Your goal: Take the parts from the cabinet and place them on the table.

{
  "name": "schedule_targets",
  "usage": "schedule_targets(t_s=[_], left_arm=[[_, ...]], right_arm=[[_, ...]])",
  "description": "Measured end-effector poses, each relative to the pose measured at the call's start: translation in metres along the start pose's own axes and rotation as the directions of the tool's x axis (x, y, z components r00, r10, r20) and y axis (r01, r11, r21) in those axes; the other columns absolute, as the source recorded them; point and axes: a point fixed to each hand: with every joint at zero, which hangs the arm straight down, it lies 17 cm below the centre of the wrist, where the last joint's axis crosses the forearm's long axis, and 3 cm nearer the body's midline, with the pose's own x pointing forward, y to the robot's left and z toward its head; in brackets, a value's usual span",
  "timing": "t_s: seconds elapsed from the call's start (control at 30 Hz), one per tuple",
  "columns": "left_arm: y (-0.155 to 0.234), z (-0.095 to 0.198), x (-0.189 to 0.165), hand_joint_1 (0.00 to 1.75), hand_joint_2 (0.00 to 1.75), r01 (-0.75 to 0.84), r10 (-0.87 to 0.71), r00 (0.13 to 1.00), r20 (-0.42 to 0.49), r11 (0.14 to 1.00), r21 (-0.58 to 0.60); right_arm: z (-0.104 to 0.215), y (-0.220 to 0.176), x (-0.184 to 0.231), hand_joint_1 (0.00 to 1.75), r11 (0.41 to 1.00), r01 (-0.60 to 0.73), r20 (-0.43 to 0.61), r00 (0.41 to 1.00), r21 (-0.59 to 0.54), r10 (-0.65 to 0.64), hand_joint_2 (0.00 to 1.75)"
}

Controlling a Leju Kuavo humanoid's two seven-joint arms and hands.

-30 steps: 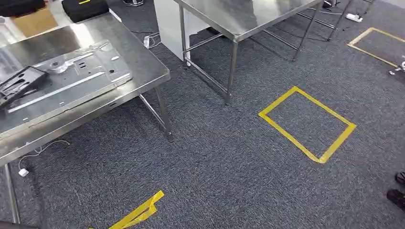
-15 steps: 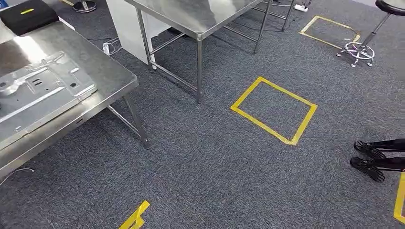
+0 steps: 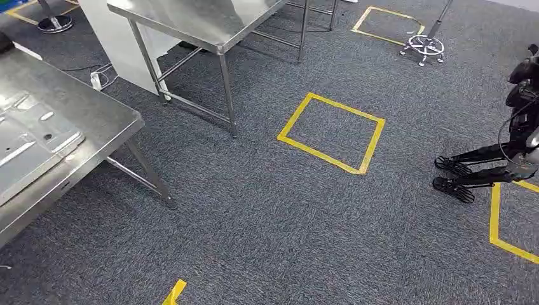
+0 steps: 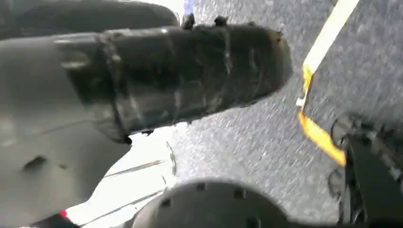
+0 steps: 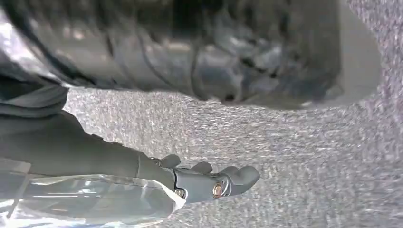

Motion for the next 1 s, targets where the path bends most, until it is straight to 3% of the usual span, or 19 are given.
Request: schedule_targets(t_s=[0.33, 1.0], left_arm=[[0.018, 0.0, -0.004, 0.0, 0.0, 0.0, 0.001, 1.0, -0.009, 1.0, 0.025], [0.013, -0.002, 0.002, 0.0, 0.0, -0.022, 0.022, 1.0, -0.006, 1.0, 0.021]], right_arm=[[0.002, 0.006, -0.005, 0.0, 1.0, -0.018, -0.003, 1.0, 0.011, 0.018, 0.0], [0.005, 0.015, -0.007, 0.0, 0.999, -0.035, 0.0, 0.999, 0.028, 0.035, 0.0]])
